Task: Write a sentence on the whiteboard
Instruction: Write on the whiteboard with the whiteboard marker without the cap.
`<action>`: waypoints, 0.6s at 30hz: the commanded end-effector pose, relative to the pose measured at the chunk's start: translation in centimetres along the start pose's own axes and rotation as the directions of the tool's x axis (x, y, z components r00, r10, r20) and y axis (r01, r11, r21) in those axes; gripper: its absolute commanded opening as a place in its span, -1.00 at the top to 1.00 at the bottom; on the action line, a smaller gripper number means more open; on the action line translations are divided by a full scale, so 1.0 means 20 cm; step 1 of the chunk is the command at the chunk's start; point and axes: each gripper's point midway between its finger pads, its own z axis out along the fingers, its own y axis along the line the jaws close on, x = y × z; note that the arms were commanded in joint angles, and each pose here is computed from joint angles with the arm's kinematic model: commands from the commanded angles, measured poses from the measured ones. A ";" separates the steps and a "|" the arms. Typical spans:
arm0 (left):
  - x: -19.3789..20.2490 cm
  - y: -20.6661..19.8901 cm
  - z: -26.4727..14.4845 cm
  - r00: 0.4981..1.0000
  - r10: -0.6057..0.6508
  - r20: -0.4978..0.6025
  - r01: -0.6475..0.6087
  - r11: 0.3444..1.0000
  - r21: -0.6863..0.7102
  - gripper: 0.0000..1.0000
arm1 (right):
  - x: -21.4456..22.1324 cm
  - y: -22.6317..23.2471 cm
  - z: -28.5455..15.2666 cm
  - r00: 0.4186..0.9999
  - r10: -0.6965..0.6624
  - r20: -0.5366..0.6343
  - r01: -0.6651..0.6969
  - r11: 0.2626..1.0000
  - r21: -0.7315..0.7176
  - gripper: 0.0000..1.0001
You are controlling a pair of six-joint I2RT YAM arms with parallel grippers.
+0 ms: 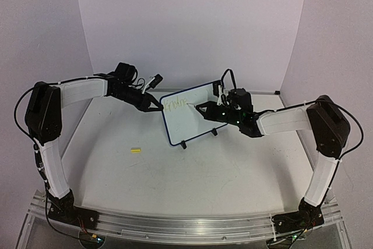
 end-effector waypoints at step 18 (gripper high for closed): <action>0.04 -0.06 0.04 0.999 0.012 -0.047 -0.011 1.000 0.015 1.00 | -0.21 0.10 -0.08 0.994 -0.046 0.094 0.051 0.997 -0.050 1.00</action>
